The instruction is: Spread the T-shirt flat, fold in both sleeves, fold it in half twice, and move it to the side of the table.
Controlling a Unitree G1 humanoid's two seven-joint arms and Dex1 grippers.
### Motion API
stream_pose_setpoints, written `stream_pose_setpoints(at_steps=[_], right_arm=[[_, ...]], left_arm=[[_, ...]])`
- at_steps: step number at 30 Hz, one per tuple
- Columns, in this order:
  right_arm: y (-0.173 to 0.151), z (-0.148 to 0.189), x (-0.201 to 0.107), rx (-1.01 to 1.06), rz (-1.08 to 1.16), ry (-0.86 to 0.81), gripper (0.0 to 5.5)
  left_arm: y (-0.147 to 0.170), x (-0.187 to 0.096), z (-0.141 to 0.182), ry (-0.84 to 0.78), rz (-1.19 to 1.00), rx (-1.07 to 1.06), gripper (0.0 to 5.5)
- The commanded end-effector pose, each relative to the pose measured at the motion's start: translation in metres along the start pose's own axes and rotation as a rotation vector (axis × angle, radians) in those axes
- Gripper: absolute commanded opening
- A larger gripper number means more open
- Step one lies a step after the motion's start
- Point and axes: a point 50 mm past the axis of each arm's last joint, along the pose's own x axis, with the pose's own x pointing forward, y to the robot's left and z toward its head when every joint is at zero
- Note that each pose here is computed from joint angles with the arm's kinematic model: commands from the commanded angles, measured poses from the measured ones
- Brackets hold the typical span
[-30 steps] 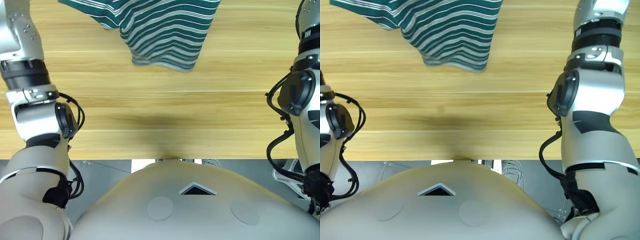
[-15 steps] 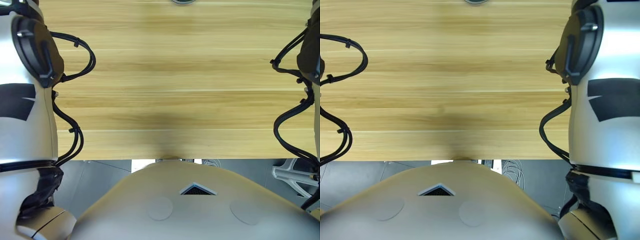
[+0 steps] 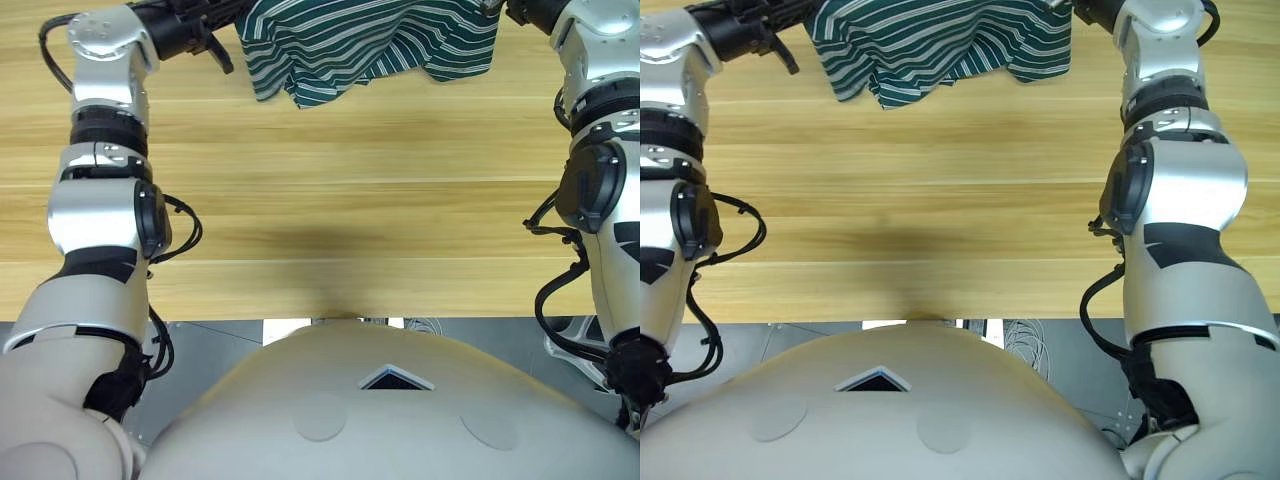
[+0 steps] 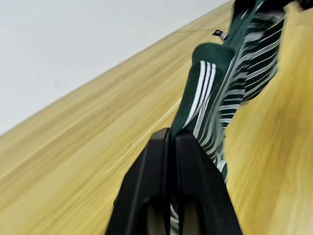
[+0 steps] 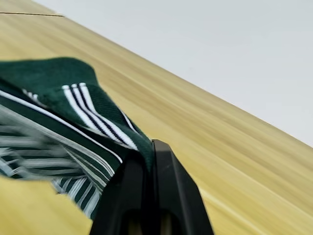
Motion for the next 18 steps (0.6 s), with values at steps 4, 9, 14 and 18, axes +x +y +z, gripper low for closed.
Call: stream_pose_setpoints(at_steps=[4,9,14,18], right_arm=[[0.022,-0.048,-0.065,-0.087,0.544,-0.046,0.00],[0.060,-0.077,-0.096,-0.154,0.844,0.043,0.00],[0.101,-0.095,-0.118,-0.171,1.054,0.127,0.00],[0.118,-0.111,-0.123,-0.186,1.118,0.215,0.00]], left_arm=[[-0.074,-0.056,-0.020,0.106,-0.219,-0.025,0.04],[-0.130,-0.067,-0.035,0.198,-0.370,-0.078,0.04],[-0.189,-0.085,-0.064,0.373,-0.579,-0.060,0.04],[-0.191,-0.092,-0.079,0.472,-0.609,0.022,0.04]])
